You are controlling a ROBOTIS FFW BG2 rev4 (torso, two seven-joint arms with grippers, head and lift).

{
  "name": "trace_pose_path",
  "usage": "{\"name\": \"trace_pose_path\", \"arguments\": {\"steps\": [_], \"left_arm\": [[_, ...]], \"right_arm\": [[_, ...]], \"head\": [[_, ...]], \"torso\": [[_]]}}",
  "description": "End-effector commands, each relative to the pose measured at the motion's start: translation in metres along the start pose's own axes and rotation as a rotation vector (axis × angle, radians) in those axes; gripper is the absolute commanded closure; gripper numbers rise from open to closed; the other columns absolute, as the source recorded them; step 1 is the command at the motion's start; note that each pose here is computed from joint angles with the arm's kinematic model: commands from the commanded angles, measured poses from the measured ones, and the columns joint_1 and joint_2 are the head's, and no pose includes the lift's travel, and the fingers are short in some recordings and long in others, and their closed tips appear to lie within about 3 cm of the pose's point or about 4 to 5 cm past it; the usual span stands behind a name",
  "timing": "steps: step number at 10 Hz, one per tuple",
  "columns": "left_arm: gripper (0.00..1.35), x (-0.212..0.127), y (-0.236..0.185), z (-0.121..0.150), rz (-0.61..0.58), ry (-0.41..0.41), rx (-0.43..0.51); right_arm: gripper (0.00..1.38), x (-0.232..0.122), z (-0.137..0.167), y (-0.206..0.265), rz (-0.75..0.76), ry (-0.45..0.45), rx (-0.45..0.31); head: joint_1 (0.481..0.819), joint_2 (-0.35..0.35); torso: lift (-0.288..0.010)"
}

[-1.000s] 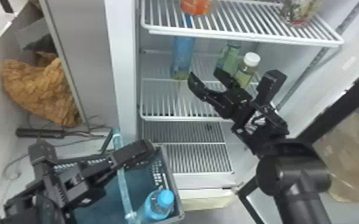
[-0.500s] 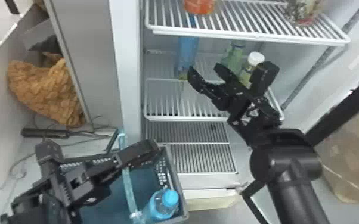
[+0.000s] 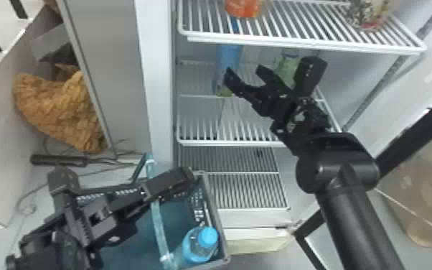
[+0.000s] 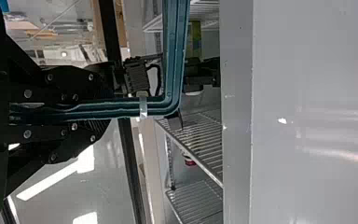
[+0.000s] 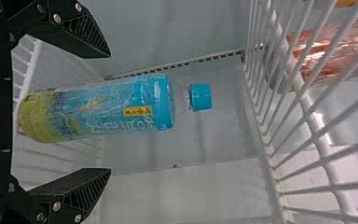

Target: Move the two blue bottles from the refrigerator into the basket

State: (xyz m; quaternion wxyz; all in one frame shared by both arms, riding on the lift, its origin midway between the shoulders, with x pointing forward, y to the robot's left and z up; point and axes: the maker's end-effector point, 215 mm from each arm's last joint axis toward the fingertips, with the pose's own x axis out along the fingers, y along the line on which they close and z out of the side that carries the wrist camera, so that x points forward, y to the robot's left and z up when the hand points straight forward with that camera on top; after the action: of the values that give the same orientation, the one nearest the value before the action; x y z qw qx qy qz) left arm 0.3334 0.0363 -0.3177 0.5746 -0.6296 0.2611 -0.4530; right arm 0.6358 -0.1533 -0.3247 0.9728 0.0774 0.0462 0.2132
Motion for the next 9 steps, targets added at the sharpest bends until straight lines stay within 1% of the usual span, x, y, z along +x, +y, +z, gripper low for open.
{"name": "trace_pose_path", "arguments": {"steps": [1, 2, 6, 7, 8, 9], "left_arm": [[1.2, 0.0, -0.001, 0.001, -0.002, -0.002, 0.001], [1.2, 0.0, -0.001, 0.001, -0.002, -0.002, 0.001], [1.2, 0.003, -0.003, 0.003, -0.007, 0.002, 0.008], [1.2, 0.003, -0.004, 0.004, -0.008, 0.002, 0.01], [1.2, 0.003, -0.004, 0.003, -0.009, 0.002, 0.008], [1.2, 0.002, -0.004, 0.003, -0.008, 0.002, 0.008]], "right_arm": [[0.19, 0.01, -0.006, 0.003, 0.01, 0.022, 0.005], [0.19, 0.015, -0.011, 0.003, 0.012, 0.036, 0.008], [0.2, 0.038, -0.012, 0.012, 0.033, 0.068, -0.003], [0.33, 0.039, -0.011, 0.01, 0.032, 0.068, -0.005], [0.66, 0.038, -0.014, 0.007, 0.02, 0.076, -0.002], [0.95, 0.036, -0.017, 0.002, 0.003, 0.084, -0.001]], "head": [[0.695, -0.136], [0.695, -0.127], [0.695, -0.107], [0.695, -0.101], [0.695, -0.1], [0.695, -0.101]], "torso": [[-0.22], [-0.22], [-0.22], [-0.22], [-0.22], [-0.22]]}}
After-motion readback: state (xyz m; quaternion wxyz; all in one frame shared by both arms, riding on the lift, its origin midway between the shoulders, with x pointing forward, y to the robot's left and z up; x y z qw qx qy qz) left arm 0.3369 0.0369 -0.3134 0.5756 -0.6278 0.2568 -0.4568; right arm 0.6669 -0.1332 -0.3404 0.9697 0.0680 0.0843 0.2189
